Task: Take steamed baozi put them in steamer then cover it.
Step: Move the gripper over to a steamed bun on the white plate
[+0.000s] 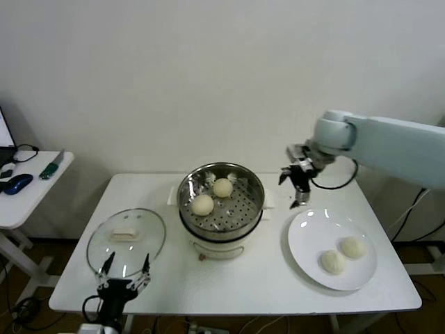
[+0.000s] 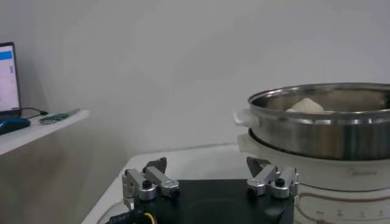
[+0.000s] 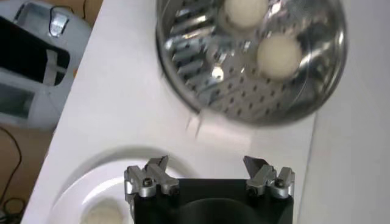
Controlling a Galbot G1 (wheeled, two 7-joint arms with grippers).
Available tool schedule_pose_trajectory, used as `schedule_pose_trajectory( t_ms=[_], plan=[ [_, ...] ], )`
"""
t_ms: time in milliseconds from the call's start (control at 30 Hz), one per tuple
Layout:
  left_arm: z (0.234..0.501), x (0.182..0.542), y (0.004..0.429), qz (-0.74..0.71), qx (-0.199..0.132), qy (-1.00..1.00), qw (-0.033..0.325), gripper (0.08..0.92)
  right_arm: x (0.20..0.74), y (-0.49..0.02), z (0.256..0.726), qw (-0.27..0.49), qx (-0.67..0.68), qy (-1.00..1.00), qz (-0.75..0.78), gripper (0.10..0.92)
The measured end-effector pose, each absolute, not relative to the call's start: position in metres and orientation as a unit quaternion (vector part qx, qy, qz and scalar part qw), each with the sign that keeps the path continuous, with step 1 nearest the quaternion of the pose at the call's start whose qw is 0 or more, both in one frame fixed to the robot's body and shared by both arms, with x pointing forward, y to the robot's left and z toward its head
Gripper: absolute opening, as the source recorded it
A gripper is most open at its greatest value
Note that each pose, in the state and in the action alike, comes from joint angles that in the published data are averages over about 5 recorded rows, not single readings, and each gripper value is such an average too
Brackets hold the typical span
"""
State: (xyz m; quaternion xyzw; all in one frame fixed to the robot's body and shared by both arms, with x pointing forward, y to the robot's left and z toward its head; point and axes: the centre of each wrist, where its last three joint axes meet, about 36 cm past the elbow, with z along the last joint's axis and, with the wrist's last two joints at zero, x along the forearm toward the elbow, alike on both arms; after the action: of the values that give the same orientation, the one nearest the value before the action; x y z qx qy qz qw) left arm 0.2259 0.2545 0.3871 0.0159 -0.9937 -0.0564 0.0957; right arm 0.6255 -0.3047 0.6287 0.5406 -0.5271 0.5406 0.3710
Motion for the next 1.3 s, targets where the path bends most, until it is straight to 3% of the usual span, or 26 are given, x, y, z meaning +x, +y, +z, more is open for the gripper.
schedule_pose_trajectory(
  t_ms=[200,500,1300],
  plan=[
    [0.386,0.228,0.256,-0.055,0.018,-0.994,0.095,0.823,0.602,-0.355,0.584,0.408,0.532,-0.52,0.529,0.823],
    [0.386,0.227,0.256,-0.054,0.028,-0.993,0.101,0.823,0.58,-0.391,0.525,0.446,0.526,-0.502,0.521,0.823],
    [0.379,0.222,0.256,-0.081,0.032,-0.988,0.124,0.823,0.574,-0.39,0.449,0.464,0.532,-0.487,0.513,0.823]
  ],
)
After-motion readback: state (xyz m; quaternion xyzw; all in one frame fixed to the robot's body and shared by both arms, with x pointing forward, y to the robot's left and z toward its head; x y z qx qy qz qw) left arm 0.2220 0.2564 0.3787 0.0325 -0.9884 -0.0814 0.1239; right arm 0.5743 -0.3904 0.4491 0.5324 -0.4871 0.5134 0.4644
